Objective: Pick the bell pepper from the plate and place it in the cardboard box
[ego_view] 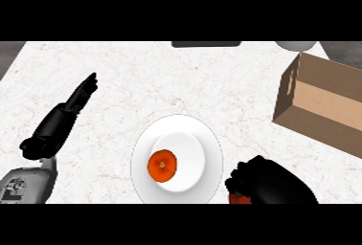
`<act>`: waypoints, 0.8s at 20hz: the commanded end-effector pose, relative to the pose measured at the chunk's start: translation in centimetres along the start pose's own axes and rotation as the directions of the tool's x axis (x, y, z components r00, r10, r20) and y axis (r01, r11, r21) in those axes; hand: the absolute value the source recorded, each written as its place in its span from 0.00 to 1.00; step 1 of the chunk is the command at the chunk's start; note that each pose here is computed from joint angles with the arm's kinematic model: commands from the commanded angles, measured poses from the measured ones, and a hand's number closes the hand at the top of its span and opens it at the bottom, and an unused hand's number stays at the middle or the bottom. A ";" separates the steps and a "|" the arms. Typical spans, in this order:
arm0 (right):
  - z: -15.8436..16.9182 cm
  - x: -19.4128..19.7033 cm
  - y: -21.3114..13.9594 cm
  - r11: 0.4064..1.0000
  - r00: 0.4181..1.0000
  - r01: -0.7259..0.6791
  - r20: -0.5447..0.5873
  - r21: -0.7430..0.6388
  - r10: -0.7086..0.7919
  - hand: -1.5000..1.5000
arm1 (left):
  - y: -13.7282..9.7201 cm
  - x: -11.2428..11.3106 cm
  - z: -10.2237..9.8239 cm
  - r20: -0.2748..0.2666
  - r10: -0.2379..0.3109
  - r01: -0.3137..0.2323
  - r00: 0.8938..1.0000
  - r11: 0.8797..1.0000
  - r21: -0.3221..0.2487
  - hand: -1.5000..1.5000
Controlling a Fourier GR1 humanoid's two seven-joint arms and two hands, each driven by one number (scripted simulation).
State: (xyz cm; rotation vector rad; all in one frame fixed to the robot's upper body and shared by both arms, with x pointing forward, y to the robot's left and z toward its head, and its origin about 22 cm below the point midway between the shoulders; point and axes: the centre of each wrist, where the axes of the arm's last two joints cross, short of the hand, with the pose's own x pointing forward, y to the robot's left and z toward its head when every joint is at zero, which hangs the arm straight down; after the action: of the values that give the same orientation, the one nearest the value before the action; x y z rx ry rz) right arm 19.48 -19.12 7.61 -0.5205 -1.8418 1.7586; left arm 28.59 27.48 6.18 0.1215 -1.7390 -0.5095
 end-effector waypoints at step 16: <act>8.6 -9.4 -13.8 0.831 0.836 0.070 -0.422 -0.551 -0.350 1.00 | -0.5 0.3 -1.4 0.022 0.004 -0.003 1.000 0.999 -0.034 0.50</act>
State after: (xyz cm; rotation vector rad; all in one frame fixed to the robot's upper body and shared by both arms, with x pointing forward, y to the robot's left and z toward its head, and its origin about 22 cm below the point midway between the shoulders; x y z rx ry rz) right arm 20.98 -29.86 18.29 -0.8157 -1.8960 0.9859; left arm 28.64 27.38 6.43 0.1012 -1.7472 -0.5306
